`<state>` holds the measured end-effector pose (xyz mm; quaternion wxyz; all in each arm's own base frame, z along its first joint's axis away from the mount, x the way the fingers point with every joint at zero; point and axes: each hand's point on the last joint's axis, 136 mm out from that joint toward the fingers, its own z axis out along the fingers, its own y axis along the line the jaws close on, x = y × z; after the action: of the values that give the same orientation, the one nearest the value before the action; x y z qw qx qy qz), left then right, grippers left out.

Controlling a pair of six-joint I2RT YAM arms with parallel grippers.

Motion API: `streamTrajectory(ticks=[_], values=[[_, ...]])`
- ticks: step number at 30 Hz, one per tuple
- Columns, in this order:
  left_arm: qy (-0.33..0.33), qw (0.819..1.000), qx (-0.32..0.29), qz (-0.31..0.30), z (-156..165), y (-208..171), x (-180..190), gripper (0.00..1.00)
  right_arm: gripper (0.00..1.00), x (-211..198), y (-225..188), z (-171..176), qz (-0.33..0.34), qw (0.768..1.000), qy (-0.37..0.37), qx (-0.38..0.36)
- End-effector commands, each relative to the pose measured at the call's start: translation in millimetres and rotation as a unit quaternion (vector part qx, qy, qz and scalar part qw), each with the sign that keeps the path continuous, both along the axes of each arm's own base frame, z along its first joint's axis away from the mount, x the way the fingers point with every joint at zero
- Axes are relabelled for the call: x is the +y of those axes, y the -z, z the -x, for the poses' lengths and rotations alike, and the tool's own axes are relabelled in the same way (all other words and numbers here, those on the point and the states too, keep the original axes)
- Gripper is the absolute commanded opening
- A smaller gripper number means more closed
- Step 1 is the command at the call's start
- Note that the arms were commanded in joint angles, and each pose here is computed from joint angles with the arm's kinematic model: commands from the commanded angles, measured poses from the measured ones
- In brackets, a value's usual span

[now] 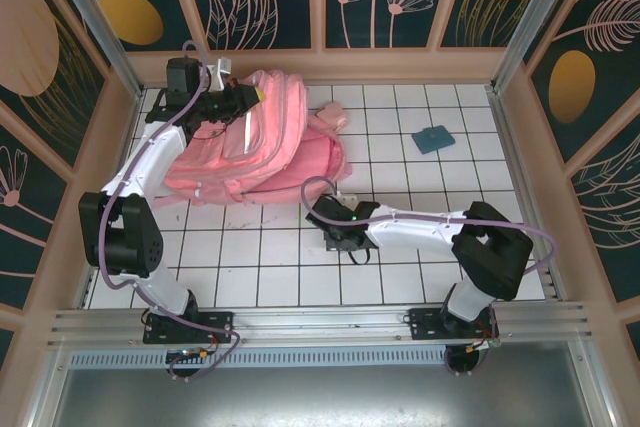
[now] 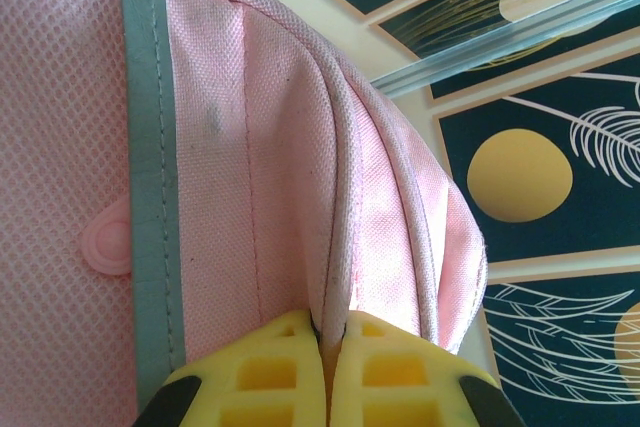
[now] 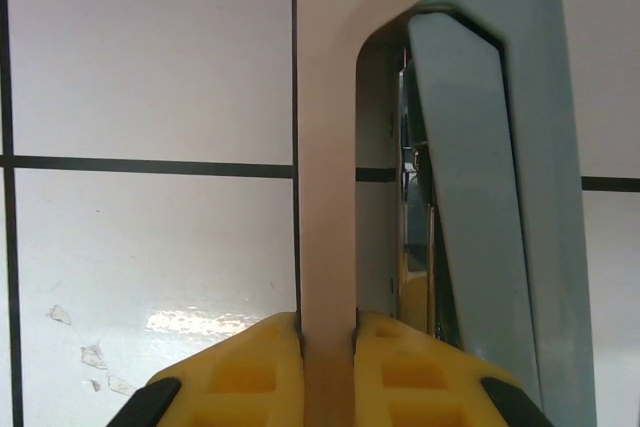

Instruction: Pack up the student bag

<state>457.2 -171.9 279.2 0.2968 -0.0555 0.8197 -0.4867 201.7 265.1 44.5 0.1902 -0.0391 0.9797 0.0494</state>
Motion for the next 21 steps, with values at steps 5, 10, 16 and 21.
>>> streamTrajectory(ticks=[5,10,16,21], values=[[-0.010,0.998,-0.064,0.002,-1,-36,4,0.00,0.01,7,-58,-38,0.010,0.998,0.000,-0.063],[-0.018,0.998,-0.064,0.009,-1,-39,5,0.00,0.01,28,-105,-78,-0.039,0.994,-0.005,-0.104],[-0.023,0.996,-0.077,0.025,3,-52,5,0.00,0.00,54,-137,-138,-0.111,0.987,-0.005,-0.120],[-0.019,0.996,-0.080,0.030,5,-57,4,0.00,0.00,79,-144,-178,-0.148,0.981,-0.018,-0.126]])
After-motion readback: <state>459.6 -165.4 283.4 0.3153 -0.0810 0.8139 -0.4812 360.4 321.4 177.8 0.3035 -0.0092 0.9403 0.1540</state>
